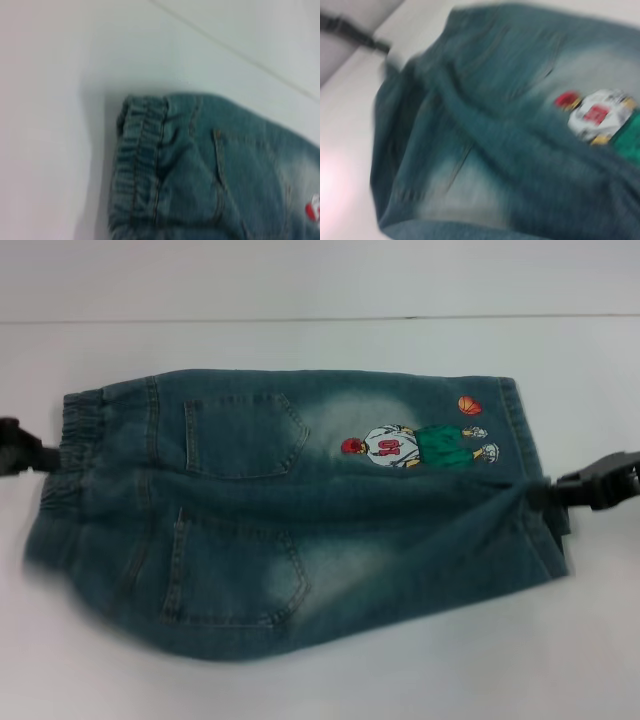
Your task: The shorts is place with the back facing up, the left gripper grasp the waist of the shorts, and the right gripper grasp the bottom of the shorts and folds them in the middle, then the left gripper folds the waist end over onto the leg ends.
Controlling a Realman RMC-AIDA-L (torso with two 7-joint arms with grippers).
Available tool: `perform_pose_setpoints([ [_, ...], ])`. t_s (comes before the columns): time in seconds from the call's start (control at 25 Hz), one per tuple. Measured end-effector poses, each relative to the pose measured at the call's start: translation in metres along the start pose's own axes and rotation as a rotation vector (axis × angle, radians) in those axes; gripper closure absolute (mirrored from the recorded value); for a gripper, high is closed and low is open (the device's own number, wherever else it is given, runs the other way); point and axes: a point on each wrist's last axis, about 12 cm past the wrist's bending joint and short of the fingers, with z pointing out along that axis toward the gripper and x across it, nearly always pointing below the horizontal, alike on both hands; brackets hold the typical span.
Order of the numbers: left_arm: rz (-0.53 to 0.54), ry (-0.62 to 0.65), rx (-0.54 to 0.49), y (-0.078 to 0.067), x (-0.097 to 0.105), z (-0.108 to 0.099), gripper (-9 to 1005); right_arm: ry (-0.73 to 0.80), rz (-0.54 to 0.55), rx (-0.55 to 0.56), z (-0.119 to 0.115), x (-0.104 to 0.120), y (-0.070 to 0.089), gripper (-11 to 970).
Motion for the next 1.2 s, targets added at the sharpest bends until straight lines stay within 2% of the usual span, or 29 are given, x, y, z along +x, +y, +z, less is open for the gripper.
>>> perform_pose_setpoints([
  [0.08, -0.019, -0.046, 0.020, 0.003, -0.001, -0.002, 946, -0.095, 0.044, 0.033, 0.001, 0.007, -0.008, 952],
  [0.24, -0.062, -0.146, 0.057, 0.009, 0.000, -0.002, 949, -0.165, 0.073, 0.070, 0.004, 0.012, -0.015, 952],
  [0.36, -0.068, -0.155, 0.065, 0.011, 0.003, -0.002, 942, -0.165, 0.076, 0.077, 0.008, 0.015, -0.017, 951],
  [0.56, -0.036, -0.096, 0.086, 0.013, 0.010, -0.017, 901, -0.151, 0.068, 0.064, 0.011, 0.016, -0.015, 951],
  [0.72, -0.006, 0.004, 0.068, 0.012, 0.016, -0.027, 869, -0.139, 0.059, 0.054, 0.016, 0.015, -0.013, 951],
  [0.96, -0.019, 0.158, -0.044, 0.009, 0.020, -0.016, 820, -0.118, 0.033, 0.048, 0.025, 0.008, -0.010, 950],
  [1.2, 0.004, 0.227, -0.079, 0.002, 0.022, -0.005, 584, -0.098, 0.014, 0.042, 0.029, 0.005, -0.007, 950],
])
